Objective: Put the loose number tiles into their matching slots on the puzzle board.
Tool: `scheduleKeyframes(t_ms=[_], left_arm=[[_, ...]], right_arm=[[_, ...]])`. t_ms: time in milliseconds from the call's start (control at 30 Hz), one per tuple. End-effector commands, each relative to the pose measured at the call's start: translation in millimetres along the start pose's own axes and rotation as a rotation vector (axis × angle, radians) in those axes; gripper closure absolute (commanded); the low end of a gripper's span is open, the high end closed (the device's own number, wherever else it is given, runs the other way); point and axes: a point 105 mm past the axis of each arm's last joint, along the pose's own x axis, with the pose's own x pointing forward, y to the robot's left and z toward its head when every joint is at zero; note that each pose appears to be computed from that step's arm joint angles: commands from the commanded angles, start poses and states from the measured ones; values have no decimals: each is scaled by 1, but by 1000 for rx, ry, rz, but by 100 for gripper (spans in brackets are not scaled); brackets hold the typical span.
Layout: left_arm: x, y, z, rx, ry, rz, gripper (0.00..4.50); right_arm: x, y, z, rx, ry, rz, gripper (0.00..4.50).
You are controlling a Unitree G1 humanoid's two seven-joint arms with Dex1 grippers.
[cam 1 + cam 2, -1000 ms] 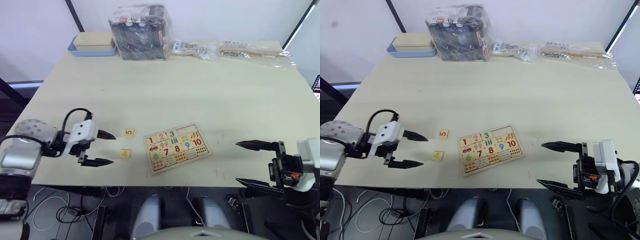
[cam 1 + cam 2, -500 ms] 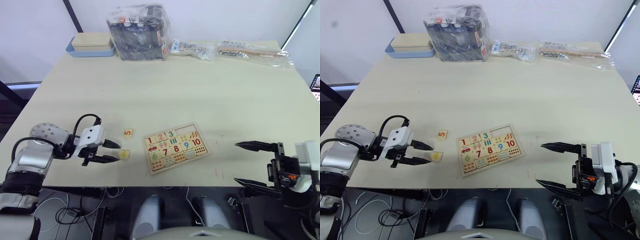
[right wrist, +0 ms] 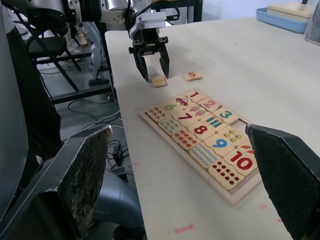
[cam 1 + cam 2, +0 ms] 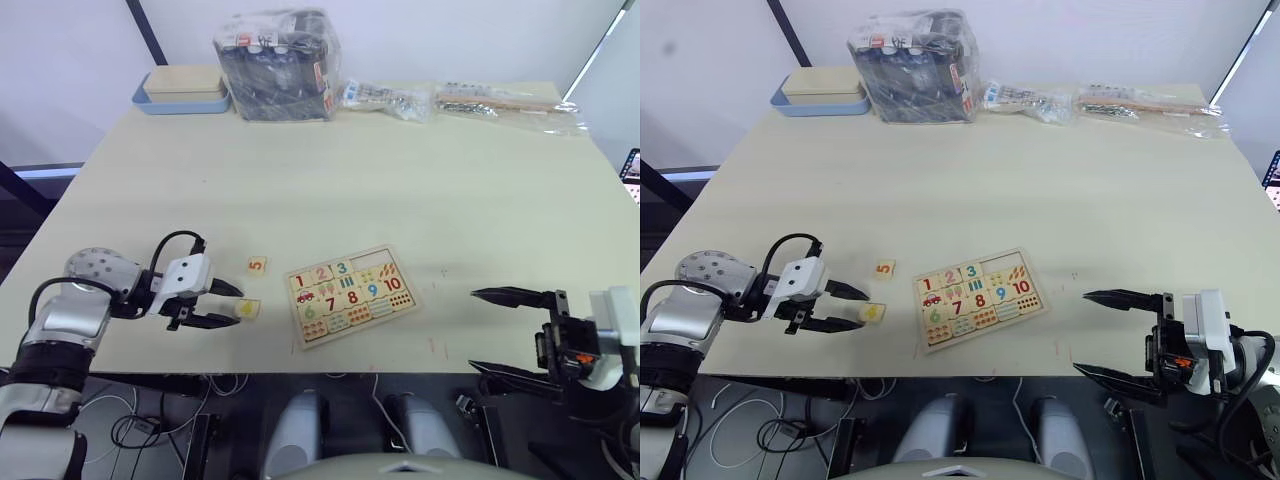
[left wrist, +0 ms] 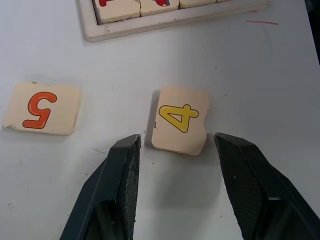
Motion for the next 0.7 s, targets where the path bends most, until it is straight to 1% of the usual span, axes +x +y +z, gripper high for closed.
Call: scheduleKeyframes(t_ms=[33, 200, 700], left_arm=[[-1, 1, 7, 40, -5, -22, 198], [1, 3, 4, 34, -12, -23, 198], [0, -2, -7, 26, -10, -37, 198]], right_arm=[[0, 2, 6, -32, -15, 2, 0], [0, 2, 6, -31, -11, 2, 0], [1, 2, 4, -25, -9, 0, 0]])
